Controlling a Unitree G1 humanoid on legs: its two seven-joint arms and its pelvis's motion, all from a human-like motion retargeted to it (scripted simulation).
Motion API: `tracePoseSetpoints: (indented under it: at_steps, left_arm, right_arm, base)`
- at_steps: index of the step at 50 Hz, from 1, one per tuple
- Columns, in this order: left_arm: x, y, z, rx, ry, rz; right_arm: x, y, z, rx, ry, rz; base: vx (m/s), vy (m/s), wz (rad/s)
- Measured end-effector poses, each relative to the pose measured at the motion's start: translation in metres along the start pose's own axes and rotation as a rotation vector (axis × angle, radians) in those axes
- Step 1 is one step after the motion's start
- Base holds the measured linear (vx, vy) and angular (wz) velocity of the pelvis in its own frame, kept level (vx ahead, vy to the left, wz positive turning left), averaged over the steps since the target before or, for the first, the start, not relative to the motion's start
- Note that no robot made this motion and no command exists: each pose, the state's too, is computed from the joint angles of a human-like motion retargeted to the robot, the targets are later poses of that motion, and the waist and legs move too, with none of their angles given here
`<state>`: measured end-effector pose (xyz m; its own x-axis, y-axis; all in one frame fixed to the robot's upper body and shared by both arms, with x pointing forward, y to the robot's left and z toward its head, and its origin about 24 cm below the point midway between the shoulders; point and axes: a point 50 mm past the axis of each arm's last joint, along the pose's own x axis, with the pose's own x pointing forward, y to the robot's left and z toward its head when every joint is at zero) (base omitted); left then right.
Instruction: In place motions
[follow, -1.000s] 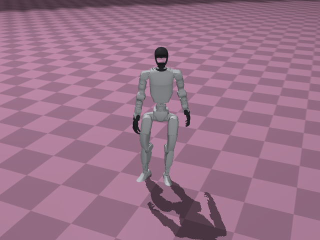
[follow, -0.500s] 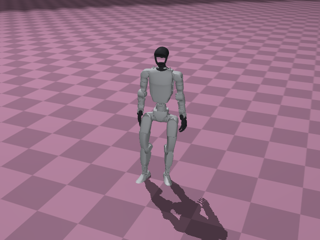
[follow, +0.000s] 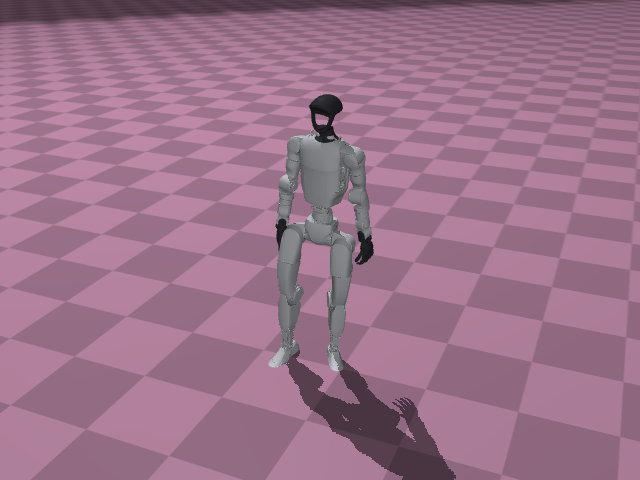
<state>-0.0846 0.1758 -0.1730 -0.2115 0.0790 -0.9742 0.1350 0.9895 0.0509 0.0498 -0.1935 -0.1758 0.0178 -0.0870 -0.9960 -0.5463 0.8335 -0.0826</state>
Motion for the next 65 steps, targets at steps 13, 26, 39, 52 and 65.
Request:
tracePoseSetpoints:
  at_steps: [13,26,39,52,65]
  left_arm:
    - [0.0,0.003,0.02,0.111,-0.053,-0.001]
    - [-0.001,0.009,0.021,0.082,-0.032,-0.001]
    - [-0.003,0.03,0.027,0.048,-0.018,0.05]
    - [-0.003,0.031,0.005,0.095,0.049,0.063]
    - [-0.004,0.03,-0.028,0.013,0.134,0.039]
  right_arm:
    - [0.0,0.003,-0.018,0.037,0.066,0.0]
    - [-0.001,0.024,-0.054,0.127,0.17,0.053]
    - [0.0,0.031,-0.056,0.091,0.153,0.078]
    - [0.002,0.022,-0.041,0.113,0.099,0.039]
    - [0.001,0.015,-0.018,-0.027,0.057,0.057]
  base:
    - [-0.01,0.02,-0.12]
    - [0.12,0.18,0.74]
    - [0.0,0.15,0.59]
    - [0.0,-0.02,0.23]
    - [-0.03,-0.29,-1.35]
